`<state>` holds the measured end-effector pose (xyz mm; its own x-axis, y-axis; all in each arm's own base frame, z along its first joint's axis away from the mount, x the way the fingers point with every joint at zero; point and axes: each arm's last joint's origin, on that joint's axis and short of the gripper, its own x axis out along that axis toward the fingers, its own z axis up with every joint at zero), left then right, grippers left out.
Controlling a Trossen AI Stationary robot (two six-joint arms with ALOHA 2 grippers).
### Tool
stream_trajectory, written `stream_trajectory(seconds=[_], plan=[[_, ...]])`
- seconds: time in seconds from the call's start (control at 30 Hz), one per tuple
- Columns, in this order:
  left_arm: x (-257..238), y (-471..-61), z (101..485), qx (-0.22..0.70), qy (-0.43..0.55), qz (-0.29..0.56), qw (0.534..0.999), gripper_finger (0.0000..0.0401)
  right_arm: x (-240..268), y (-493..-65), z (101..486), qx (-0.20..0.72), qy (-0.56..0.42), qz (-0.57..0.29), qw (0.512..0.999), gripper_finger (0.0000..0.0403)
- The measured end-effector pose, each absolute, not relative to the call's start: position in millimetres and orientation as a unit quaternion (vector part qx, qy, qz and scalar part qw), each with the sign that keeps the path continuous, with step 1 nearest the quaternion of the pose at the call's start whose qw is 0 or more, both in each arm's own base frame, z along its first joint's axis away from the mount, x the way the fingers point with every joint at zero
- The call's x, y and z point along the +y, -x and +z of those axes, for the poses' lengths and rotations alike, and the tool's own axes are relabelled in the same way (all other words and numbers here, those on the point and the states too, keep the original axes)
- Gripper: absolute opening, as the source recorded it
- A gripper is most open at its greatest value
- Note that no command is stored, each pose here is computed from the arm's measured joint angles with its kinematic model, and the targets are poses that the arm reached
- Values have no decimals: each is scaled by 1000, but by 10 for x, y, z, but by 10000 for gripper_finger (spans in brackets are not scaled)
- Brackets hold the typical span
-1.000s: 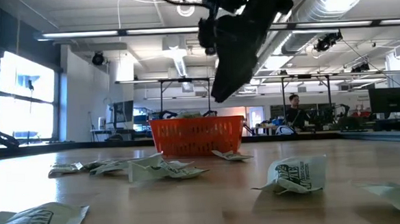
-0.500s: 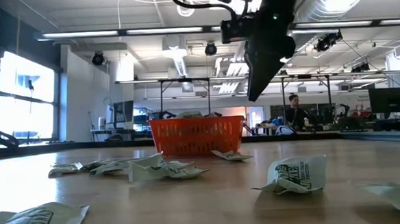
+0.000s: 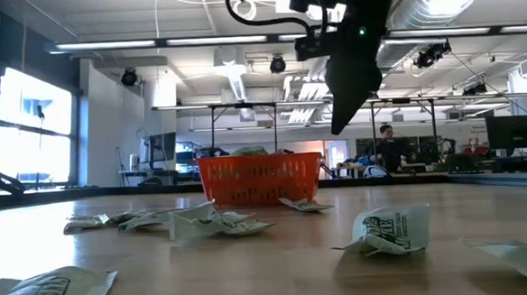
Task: Pick and place Stevia / Truvia into bins
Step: Put the light green stevia packet into the orange bin
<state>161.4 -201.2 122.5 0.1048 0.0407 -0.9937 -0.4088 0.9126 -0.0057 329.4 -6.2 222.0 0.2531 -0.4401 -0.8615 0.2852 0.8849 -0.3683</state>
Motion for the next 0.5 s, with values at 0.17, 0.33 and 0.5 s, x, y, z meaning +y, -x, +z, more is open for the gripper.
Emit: stream_trajectory(seconds=[0.17,0.33,0.5], plan=[[-1628,-1705,1230,618,34,250,745,29,-66,-3289,2218,565,62,-239,787,264],[-1168,-1806,1411,631,-22,304,713,23,-24,-3265,2278,546,51,-264,793,263],[-669,-2046,1745,567,-13,310,763,22,102,-3128,2506,504,55,-302,807,263]])
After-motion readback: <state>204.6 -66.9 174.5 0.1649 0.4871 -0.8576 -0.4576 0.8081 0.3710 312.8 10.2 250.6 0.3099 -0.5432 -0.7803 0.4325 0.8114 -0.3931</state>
